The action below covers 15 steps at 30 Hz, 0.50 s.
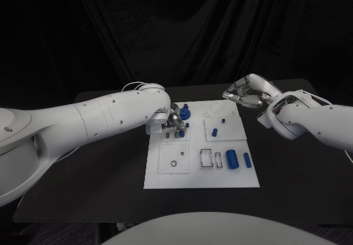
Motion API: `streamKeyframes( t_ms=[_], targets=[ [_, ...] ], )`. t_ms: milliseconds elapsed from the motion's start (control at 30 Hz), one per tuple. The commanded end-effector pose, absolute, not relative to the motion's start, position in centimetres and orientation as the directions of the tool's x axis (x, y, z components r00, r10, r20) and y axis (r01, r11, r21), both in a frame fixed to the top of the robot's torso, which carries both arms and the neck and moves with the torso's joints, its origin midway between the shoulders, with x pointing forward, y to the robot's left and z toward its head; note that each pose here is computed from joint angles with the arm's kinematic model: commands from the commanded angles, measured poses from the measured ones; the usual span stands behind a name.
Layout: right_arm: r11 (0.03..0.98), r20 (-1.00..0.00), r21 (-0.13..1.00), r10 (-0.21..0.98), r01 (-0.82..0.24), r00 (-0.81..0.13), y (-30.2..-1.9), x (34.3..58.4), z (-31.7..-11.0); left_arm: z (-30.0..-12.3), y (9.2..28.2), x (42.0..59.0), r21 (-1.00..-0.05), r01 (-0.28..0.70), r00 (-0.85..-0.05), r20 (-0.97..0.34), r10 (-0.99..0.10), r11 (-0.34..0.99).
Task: Assemble the parts on the task board
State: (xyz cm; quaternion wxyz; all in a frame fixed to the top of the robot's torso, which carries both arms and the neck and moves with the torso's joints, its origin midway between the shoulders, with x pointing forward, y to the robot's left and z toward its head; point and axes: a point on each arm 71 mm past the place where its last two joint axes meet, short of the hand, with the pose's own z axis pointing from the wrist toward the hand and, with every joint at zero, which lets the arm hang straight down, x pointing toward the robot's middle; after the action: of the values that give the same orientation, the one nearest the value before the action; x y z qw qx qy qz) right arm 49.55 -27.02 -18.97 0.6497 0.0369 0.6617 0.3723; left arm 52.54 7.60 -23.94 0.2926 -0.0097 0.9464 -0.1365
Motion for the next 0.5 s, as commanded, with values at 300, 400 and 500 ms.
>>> streamKeyframes(
  t_ms=[300, 400, 500],
  targets=[
    [0.732, -0.832, 0.546, 0.532, -0.407, -0.16, -27.4, 49.5, -19.1, -24.0, 8.3, 52.4, -0.274, 0.042, -0.814, -0.567, -0.126, 0.961],
    [0.733, -0.832, 0.546, 0.531, -0.405, -0.16, -27.4, 49.6, -19.1, -23.9, 8.7, 52.5, -0.277, 0.032, -0.808, -0.573, -0.138, 0.96],
    [0.733, -0.832, 0.546, 0.531, -0.405, -0.16, -27.4, 49.6, -19.1, -23.9, 9.1, 52.5, -0.278, 0.024, -0.804, -0.576, -0.147, 0.96]
  ],
)
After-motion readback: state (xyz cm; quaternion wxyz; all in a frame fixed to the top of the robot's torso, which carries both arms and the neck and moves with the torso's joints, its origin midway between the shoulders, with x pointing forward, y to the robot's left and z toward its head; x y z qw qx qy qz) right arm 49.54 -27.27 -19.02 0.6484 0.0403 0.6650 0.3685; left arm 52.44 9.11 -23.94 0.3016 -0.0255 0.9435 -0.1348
